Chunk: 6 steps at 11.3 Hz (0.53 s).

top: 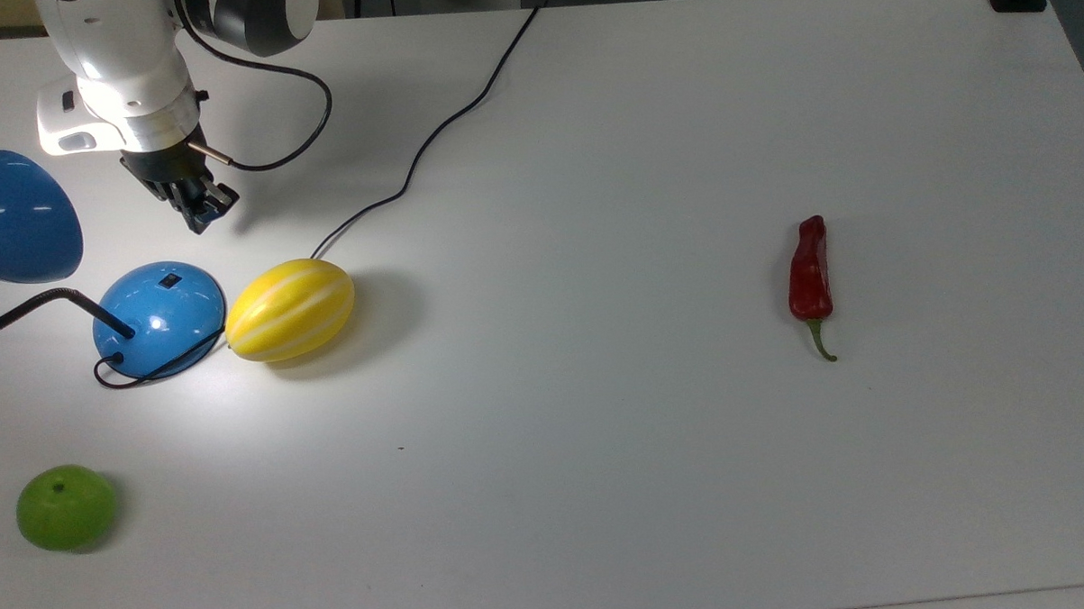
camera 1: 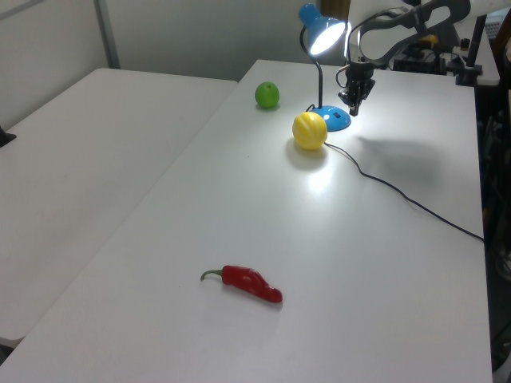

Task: Turn off lamp
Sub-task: 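Move the gripper down toward the switch on the blue lamp base, then press the switch on the blue lamp base with the gripper fingers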

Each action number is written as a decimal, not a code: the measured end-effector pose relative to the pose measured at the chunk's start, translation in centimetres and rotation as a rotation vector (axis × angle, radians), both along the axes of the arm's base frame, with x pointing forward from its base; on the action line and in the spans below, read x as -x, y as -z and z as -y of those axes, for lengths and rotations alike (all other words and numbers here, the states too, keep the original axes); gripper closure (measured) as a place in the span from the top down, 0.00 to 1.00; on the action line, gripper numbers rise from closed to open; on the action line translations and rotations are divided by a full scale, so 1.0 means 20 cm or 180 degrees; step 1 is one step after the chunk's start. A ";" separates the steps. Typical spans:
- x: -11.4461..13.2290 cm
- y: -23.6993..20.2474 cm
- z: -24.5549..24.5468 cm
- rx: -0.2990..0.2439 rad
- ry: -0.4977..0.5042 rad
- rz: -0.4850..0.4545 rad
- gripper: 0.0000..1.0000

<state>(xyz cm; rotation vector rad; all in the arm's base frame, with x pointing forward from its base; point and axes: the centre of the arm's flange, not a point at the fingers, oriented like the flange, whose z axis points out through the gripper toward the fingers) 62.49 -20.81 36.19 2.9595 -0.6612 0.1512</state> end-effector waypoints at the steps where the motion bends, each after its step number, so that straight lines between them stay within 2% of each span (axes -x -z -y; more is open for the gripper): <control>1: -0.02 0.03 0.01 0.0019 0.0000 0.0072 0.01; 6: -0.08 0.10 0.02 0.0093 -0.0037 0.0356 0.01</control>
